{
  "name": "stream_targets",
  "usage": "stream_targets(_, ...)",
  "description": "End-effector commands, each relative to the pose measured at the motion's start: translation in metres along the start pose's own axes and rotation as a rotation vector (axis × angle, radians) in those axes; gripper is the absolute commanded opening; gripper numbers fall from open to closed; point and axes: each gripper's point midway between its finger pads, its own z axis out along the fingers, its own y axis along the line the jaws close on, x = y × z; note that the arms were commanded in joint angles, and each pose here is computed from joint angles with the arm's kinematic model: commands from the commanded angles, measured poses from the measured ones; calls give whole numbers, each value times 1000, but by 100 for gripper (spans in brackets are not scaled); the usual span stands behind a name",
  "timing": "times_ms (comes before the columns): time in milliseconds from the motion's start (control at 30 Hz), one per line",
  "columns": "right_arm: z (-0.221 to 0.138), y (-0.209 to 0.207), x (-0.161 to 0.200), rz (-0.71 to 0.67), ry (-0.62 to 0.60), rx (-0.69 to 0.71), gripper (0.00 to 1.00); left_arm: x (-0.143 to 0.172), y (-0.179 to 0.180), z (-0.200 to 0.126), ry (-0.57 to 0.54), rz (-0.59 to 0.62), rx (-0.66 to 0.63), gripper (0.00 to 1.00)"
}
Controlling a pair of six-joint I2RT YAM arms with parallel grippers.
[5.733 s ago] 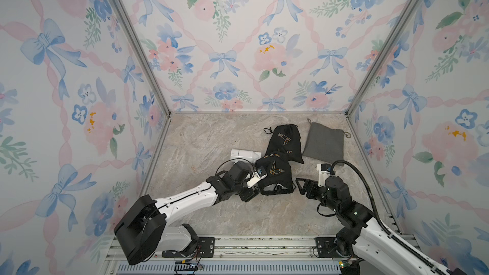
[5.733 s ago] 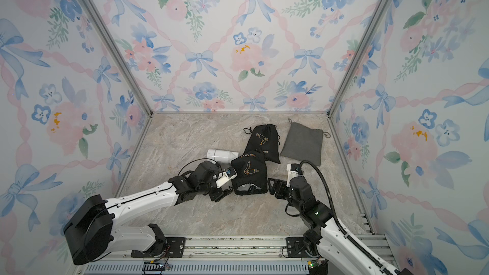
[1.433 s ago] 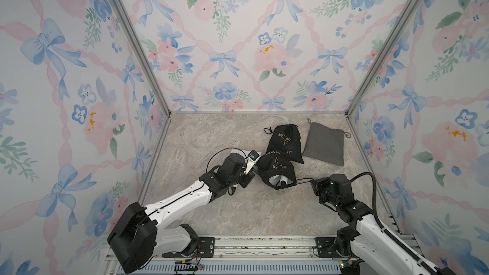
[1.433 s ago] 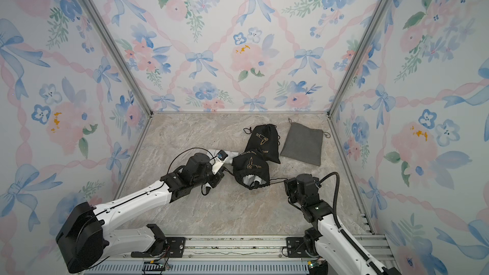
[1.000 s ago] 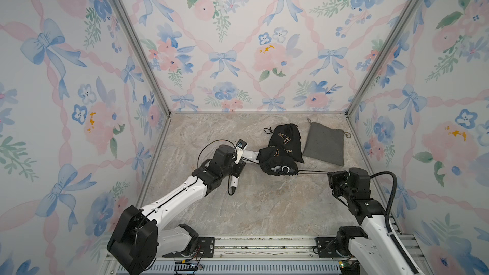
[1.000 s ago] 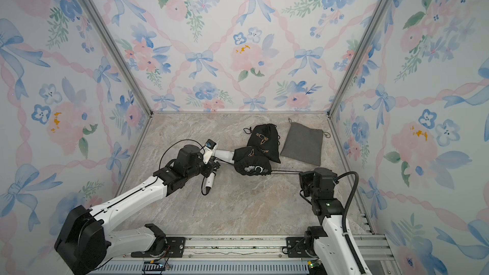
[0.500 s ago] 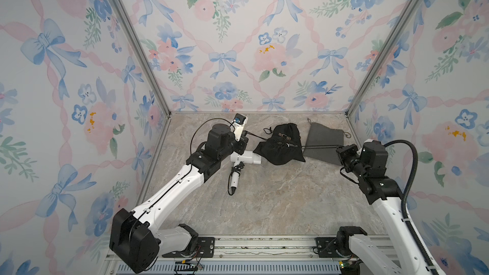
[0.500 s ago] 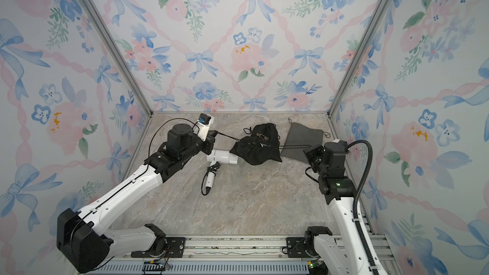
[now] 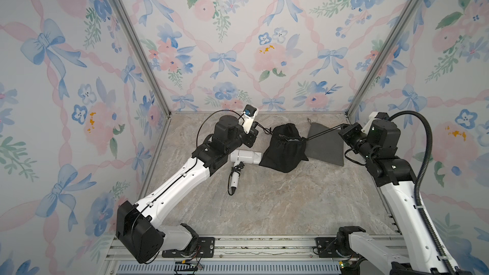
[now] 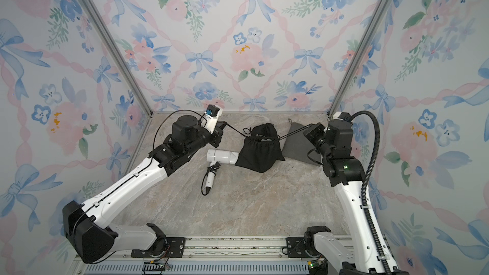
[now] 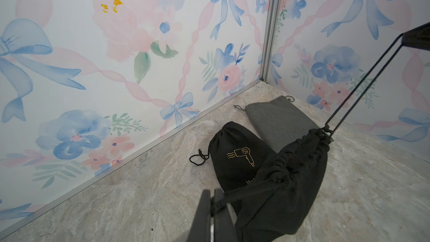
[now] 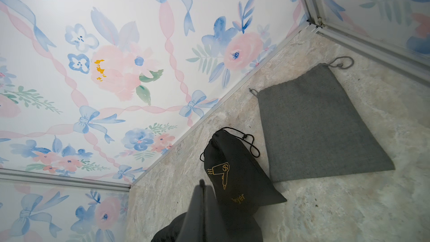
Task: Pack away hair dryers
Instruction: Pull the drawstrings on both sides of the drawstring bag, then place the drawstrings on both sides at the center of the board.
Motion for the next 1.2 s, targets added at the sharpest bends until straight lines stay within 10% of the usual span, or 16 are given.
stream_targets(0,1,-13,-3,-70,-4,68,0,4,24,-9,1,16,-93,0)
stream_targets(467,2,-87,-2,-101,-29,276,0,115,85,-21,237,-32,-329,0)
stream_targets(1167,-8,-156,-26,-90,-104,463,0,145,122,-28,283,-149,-400,0)
